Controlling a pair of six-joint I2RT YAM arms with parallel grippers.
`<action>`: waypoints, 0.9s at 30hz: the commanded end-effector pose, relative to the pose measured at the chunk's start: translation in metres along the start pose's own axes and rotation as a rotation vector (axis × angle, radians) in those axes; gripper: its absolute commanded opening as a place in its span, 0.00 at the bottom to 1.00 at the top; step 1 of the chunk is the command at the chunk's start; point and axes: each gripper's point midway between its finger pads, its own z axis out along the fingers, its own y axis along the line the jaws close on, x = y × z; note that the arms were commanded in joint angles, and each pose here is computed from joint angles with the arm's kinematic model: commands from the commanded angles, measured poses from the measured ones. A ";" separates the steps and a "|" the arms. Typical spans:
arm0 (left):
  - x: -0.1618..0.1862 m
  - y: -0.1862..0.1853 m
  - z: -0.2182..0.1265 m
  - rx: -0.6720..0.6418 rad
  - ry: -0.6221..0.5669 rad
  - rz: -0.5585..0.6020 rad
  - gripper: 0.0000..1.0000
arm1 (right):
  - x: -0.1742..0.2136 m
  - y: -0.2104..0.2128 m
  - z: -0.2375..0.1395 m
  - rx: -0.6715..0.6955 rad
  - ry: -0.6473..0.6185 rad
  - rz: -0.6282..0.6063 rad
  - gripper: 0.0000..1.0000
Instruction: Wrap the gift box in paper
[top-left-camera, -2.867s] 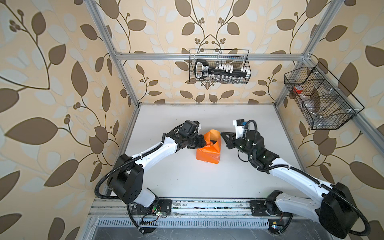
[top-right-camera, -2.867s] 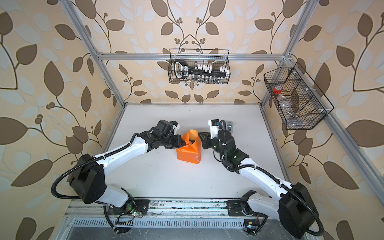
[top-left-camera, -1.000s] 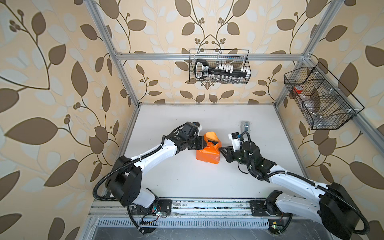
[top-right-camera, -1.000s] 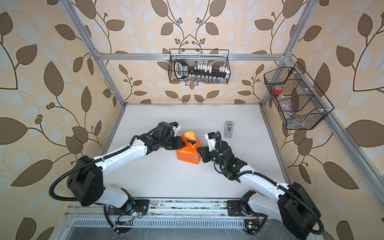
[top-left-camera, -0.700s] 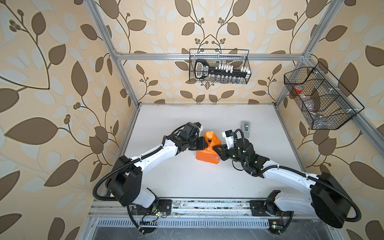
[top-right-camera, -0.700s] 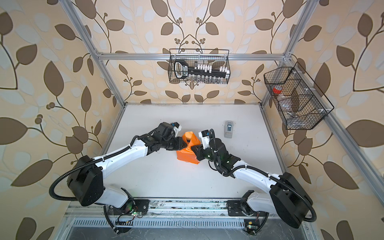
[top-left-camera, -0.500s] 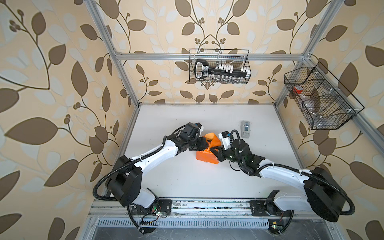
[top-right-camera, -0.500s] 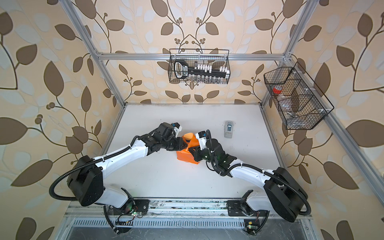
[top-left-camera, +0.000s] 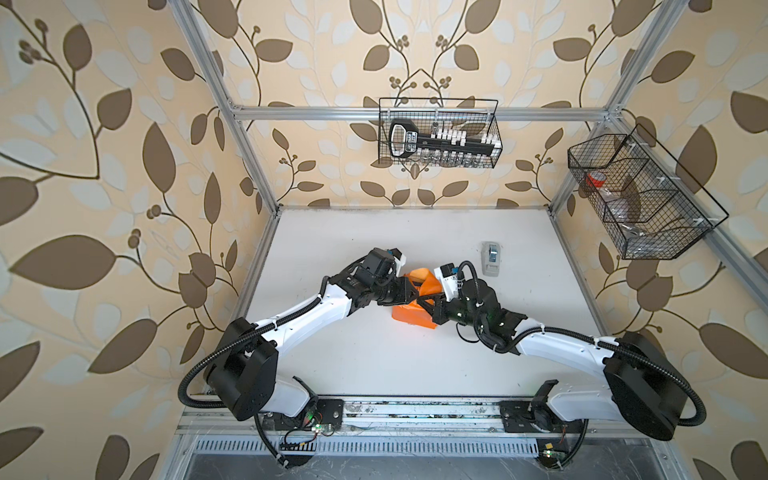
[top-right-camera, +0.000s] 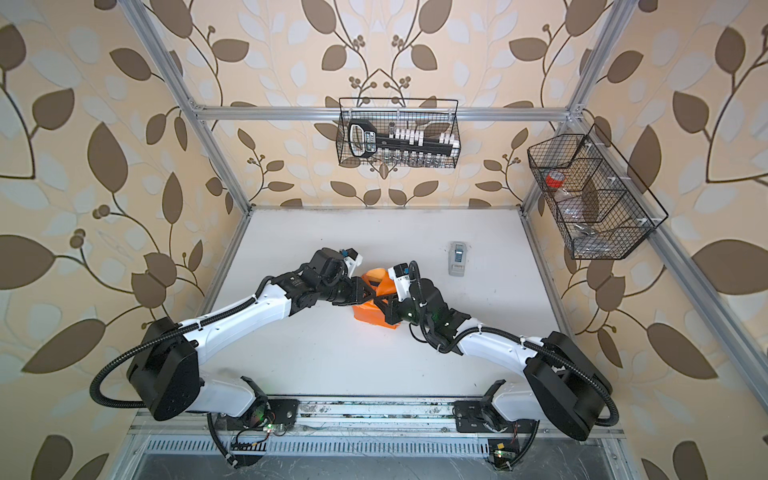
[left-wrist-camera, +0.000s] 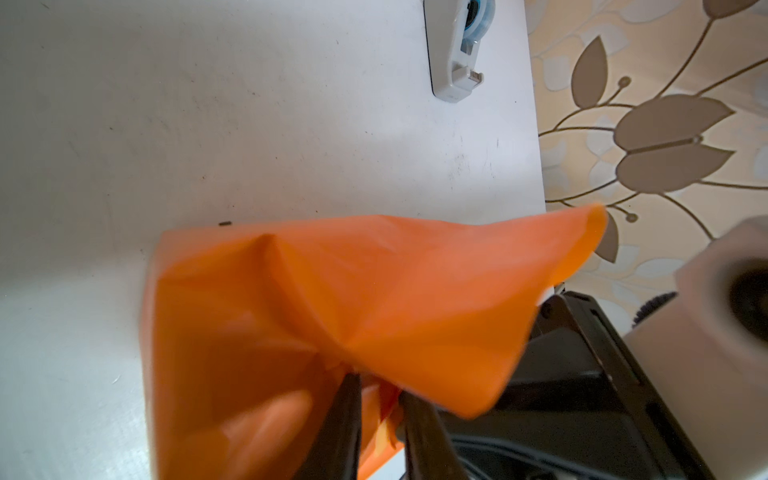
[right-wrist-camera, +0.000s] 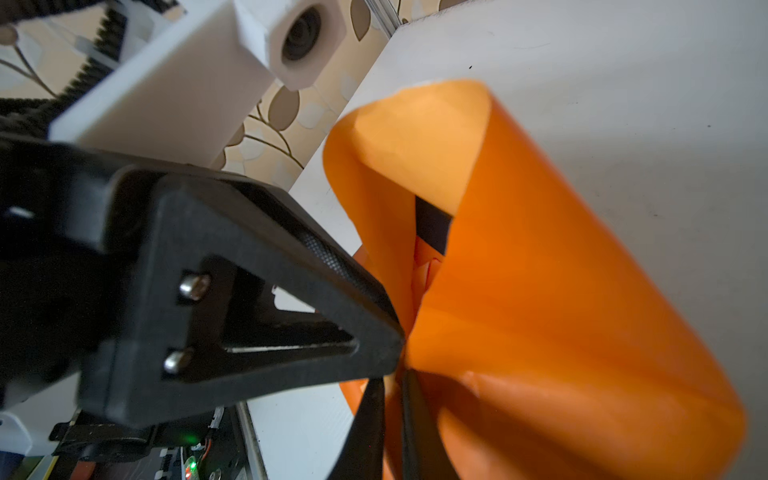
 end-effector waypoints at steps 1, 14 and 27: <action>0.014 -0.009 -0.012 0.026 0.035 -0.014 0.24 | 0.006 -0.008 0.004 0.010 0.013 0.028 0.12; -0.069 0.017 -0.080 -0.098 -0.139 0.017 0.34 | 0.012 -0.014 0.009 0.030 0.028 0.042 0.12; -0.130 0.001 0.009 0.434 -0.061 0.301 0.35 | 0.012 -0.013 0.007 0.026 0.027 0.048 0.12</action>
